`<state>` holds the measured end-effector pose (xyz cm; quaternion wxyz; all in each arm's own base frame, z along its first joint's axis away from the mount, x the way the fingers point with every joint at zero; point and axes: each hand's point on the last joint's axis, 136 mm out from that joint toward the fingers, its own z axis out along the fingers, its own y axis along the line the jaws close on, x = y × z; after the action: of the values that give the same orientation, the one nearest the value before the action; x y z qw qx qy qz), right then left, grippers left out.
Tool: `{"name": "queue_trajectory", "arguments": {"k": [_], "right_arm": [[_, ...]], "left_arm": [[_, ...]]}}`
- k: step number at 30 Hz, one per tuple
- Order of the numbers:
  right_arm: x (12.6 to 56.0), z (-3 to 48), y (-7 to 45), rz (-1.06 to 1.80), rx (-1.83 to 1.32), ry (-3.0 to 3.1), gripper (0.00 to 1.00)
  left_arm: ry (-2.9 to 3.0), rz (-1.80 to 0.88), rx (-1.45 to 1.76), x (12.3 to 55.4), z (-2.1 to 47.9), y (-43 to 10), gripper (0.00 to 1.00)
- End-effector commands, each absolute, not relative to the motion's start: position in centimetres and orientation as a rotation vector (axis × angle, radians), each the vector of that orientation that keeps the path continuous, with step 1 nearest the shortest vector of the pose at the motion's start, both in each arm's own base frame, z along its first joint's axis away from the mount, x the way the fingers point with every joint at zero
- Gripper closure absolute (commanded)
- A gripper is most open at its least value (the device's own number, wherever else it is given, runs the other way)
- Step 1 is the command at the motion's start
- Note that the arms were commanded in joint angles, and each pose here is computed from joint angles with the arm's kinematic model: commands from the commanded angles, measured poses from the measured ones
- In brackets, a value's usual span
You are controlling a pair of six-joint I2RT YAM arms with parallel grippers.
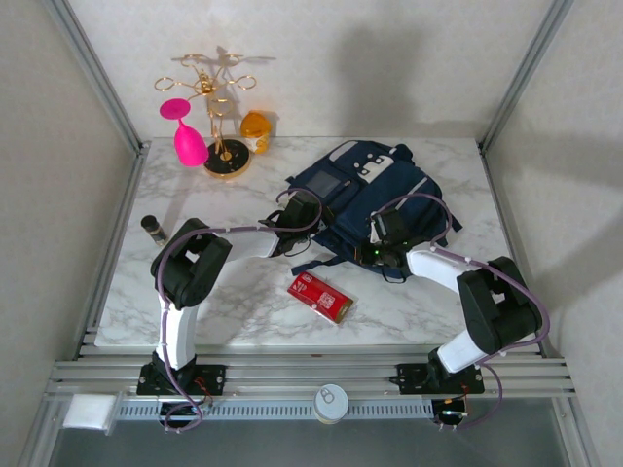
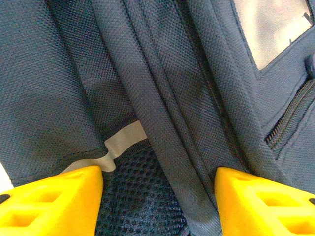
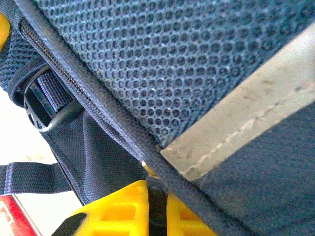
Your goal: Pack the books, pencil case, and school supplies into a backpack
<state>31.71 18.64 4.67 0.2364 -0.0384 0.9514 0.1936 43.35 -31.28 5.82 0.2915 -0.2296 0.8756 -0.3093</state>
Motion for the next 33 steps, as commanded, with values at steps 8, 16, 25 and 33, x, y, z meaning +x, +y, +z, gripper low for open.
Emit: {"name": "queue_trajectory", "arguments": {"k": [8, 16, 25, 33], "right_arm": [[32.4, 8.7, 18.2, 0.517, -0.102, 2.536, 1.0], [31.0, 10.1, 18.2, 0.547, -0.118, 2.559, 1.0], [31.1, 10.3, 18.5, 0.572, -0.118, 2.55, 1.0], [31.4, 10.5, 18.3, 0.562, -0.091, 2.54, 1.0]], "left_arm": [[2.38, -0.911, -0.612, 41.3, 6.7, -32.5, 0.39], [2.263, -1.243, -0.737, 38.0, 11.3, -36.9, 0.41], [2.23, -1.252, -0.866, 38.0, 10.2, -39.6, 0.43], [2.174, -1.143, -0.93, 39.8, 8.8, -39.4, 0.68]]}}
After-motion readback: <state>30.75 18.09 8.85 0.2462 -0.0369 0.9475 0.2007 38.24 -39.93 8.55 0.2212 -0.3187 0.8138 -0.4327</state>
